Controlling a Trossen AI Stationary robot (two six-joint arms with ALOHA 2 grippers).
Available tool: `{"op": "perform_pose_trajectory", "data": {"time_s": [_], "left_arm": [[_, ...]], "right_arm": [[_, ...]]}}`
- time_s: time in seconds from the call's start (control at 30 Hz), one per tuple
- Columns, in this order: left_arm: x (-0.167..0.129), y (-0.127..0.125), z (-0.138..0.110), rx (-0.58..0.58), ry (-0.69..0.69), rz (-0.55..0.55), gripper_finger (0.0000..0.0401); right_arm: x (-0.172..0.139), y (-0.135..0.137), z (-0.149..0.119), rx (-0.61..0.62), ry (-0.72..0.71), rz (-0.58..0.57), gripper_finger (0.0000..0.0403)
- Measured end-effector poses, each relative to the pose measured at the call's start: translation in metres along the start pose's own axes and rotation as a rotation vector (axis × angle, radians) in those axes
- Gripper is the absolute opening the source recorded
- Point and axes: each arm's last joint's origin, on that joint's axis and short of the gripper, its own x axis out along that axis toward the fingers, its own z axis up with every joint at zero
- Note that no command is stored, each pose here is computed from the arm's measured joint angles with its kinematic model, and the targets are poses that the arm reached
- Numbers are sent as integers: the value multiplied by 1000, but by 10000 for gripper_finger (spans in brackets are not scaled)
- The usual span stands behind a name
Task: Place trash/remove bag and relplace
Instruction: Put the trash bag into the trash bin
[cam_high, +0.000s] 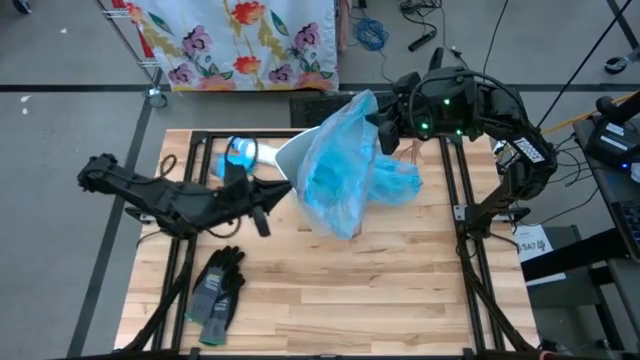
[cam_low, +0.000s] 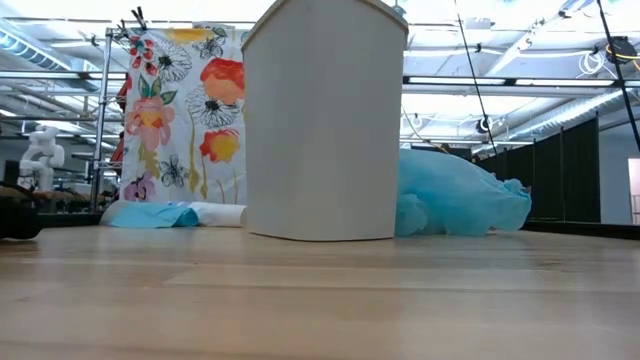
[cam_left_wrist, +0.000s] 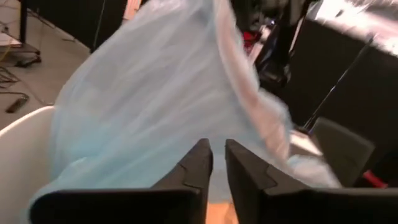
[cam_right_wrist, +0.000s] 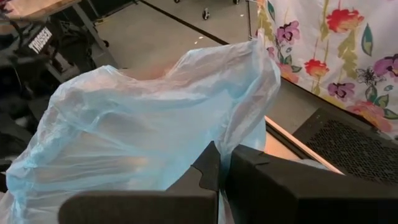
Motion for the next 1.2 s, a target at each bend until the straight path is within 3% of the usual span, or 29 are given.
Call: {"op": "perform_pose_trajectory", "data": {"time_s": [0.27, 0.47, 1.2], "left_arm": [[-6, -3, 11, -39, -29, -97, 128], [-2, 2, 14, -42, -47, -79, 168], [0, 0, 12, -24, -44, -92, 173]], "right_arm": [[14, 3, -3, -17, 47, 3, 0], [27, 6, -5, -33, 85, 19, 0], [31, 7, -6, -35, 90, 15, 0]]}}
